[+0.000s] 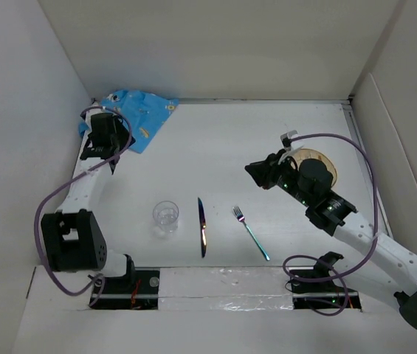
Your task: Set the dinner table for one person
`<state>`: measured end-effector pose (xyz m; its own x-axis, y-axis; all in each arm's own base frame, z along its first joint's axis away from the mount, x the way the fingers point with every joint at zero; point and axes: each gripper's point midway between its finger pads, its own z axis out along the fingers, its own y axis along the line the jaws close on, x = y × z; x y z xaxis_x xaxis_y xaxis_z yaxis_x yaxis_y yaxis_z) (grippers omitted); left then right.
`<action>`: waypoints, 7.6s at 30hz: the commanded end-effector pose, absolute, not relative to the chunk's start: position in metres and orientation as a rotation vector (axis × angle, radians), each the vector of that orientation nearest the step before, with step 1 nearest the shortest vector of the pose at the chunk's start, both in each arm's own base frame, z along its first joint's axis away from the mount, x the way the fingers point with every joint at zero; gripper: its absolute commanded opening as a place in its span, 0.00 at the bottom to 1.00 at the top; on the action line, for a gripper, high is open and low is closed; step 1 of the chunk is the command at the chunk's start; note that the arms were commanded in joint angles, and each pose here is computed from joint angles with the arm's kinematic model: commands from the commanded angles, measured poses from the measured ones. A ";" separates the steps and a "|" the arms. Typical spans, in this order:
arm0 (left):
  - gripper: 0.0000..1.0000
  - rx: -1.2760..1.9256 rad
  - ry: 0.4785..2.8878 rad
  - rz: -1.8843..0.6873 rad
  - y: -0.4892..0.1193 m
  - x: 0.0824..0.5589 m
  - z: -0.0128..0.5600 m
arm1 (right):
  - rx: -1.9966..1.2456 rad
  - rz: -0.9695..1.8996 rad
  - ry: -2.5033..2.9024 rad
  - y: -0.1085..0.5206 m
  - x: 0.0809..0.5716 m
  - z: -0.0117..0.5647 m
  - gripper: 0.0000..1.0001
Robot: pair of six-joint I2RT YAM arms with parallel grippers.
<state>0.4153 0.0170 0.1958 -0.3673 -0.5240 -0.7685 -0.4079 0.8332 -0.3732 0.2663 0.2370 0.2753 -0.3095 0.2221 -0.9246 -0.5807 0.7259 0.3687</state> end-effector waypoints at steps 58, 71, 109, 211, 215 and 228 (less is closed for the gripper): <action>0.52 -0.618 1.865 -0.568 -0.131 0.428 0.173 | 0.136 0.393 2.076 0.188 0.435 0.138 0.00; 0.68 -0.711 1.969 -0.603 -0.062 0.484 0.123 | 0.154 0.437 2.263 0.198 0.496 0.087 0.61; 0.00 -0.648 1.890 -0.582 -0.059 0.533 0.160 | 0.195 0.788 1.997 0.216 0.553 0.127 0.00; 0.45 -0.684 1.936 -0.626 -0.060 0.331 0.086 | 0.300 0.612 2.197 0.104 0.330 0.080 0.51; 0.43 -0.660 1.752 -0.639 -0.057 0.330 0.151 | 0.328 0.617 2.106 0.098 0.350 0.116 0.64; 0.00 -0.342 1.509 -0.858 -0.092 0.272 0.297 | 1.023 0.156 1.793 -0.083 0.354 0.121 0.66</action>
